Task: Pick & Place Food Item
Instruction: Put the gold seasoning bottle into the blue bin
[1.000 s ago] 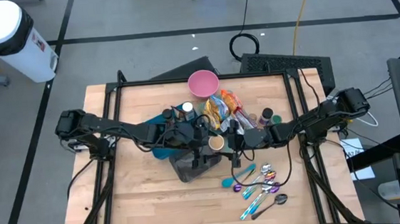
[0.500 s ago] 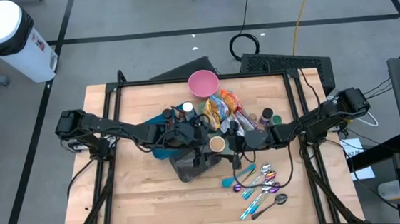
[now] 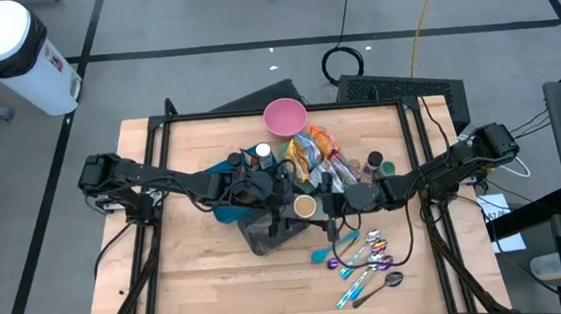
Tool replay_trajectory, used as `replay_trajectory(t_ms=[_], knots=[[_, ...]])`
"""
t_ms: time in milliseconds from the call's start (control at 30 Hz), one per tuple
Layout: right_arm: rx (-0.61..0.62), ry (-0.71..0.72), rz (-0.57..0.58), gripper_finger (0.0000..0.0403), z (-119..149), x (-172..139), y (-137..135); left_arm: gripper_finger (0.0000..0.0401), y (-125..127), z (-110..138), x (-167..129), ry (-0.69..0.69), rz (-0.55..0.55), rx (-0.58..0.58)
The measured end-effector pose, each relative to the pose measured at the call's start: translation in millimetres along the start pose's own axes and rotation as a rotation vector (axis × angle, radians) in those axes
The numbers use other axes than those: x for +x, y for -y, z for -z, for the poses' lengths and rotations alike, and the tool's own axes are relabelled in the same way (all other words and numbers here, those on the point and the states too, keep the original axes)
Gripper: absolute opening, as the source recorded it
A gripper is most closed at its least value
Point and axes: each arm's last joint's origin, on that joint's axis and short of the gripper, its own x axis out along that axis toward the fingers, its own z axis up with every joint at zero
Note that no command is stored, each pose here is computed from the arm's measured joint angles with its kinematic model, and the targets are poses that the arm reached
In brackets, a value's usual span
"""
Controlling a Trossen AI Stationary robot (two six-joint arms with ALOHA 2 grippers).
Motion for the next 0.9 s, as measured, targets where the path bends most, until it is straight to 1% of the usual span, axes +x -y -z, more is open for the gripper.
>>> replay_trajectory(t_ms=[67, 167, 233, 300, 367, 433, 500, 633, 700, 800, 900], knots=[[0.001, 0.000, 0.001, 0.0274, 0, 0, 0, 0.0365, 0, 0, 0, 0.000, -0.006, 0.000], [0.002, 0.001, 0.004, 0.0273, 0, 0, 0, 0.0363, -1, 0, 0, 0.000, -0.050, 0.006], [0.004, 0.002, 0.006, 0.0273, 0, 0, 0, 0.0354, -1, 0, 0, -0.001, -0.056, 0.025], [0.005, 0.002, 0.007, 0.0274, 0, 0, 0, 0.0333, -1, 0, 0, 0.002, -0.053, 0.044], [0.006, 0.005, 0.007, 0.0275, 0, 0, 1, 0.0302, -1, -1, 0, 0.006, -0.042, 0.051], [0.016, 0.006, 0.006, 0.0274, -1, 0, 1, 0.0273, -2, 0, 0, 0.006, -0.035, 0.036], [0.021, 0.002, 0.003, 0.0273, 0, 0, 0, 0.0272, -4, 2, 6, 0.001, -0.039, 0.009], [0.028, -0.020, 0.005, 0.0278, 3, 0, 0, 0.0272, -8, 7, 17, 0.006, -0.060, 0.013], [0.043, -0.023, 0.006, 0.0283, 3, 0, 0, 0.0272, -7, 6, 17, 0.019, -0.070, 0.019], [0.050, -0.025, 0.005, 0.0294, 2, 0, 1, 0.0272, -3, -2, 3, 0.040, -0.096, 0.043], [0.050, -0.012, 0.017, 0.0305, -6, -5, 2, 0.0272, -1, -16, -26, 0.079, -0.141, 0.065]])
